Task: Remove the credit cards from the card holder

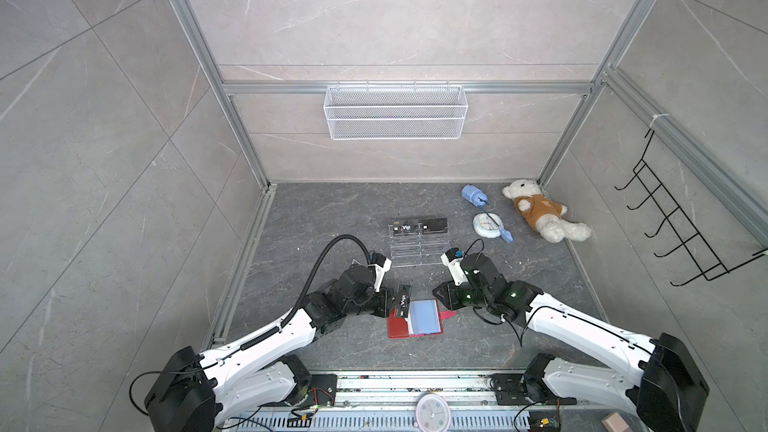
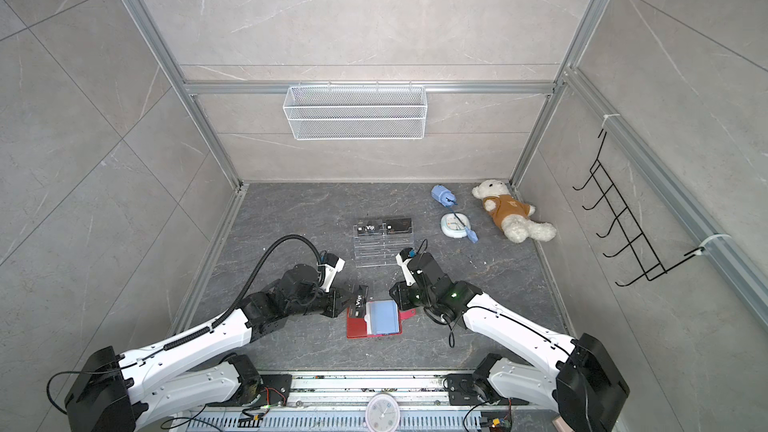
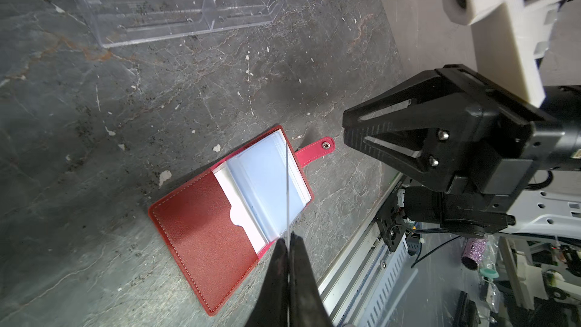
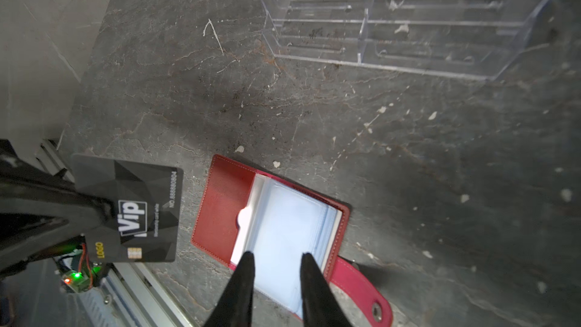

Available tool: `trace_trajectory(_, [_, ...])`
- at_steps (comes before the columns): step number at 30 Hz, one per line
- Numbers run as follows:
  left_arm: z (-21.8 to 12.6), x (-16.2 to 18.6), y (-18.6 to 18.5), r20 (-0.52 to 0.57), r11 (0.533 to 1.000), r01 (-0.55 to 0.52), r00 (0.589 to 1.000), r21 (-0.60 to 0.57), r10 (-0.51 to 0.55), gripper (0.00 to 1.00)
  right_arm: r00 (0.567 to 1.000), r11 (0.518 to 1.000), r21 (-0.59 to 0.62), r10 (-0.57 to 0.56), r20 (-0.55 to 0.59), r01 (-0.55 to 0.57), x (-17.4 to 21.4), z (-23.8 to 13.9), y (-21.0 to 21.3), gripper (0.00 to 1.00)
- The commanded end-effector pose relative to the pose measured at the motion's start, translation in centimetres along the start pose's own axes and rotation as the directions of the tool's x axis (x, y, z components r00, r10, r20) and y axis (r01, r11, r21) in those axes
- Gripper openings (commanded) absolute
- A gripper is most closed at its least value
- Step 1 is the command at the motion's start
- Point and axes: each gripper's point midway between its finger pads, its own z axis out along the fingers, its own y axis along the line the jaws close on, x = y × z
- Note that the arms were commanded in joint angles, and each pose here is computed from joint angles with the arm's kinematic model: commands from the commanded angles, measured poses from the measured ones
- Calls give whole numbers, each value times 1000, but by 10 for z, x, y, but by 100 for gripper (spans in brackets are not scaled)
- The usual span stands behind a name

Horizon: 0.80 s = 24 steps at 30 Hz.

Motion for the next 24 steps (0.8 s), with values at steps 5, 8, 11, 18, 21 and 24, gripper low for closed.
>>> trace_trajectory(5, [-19,-28,-14,45,985,-170,984,-36,172,0,991,992,79,-107,83,101,-22,-33,-4,54])
trace_trajectory(8, [-23,-35,-19,49,975,-218,974,-47,220,0,982,988,88,-138,128,127,-30,-47,-2,66])
trace_trajectory(11, [-25,-43,-22,52,960,-273,960,-64,276,0,971,984,96,-162,175,147,-36,-61,-1,83])
trace_trajectory(18, [-24,-49,-30,14,922,-383,923,-57,384,0,936,975,69,-220,276,209,-44,-92,10,95])
trace_trajectory(21, [-25,-50,-36,9,911,-412,911,-33,413,0,927,970,68,-245,283,235,-42,-99,11,98])
trace_trajectory(24, [-26,-51,-41,5,897,-442,897,-13,442,0,920,964,57,-263,291,258,-40,-105,14,100])
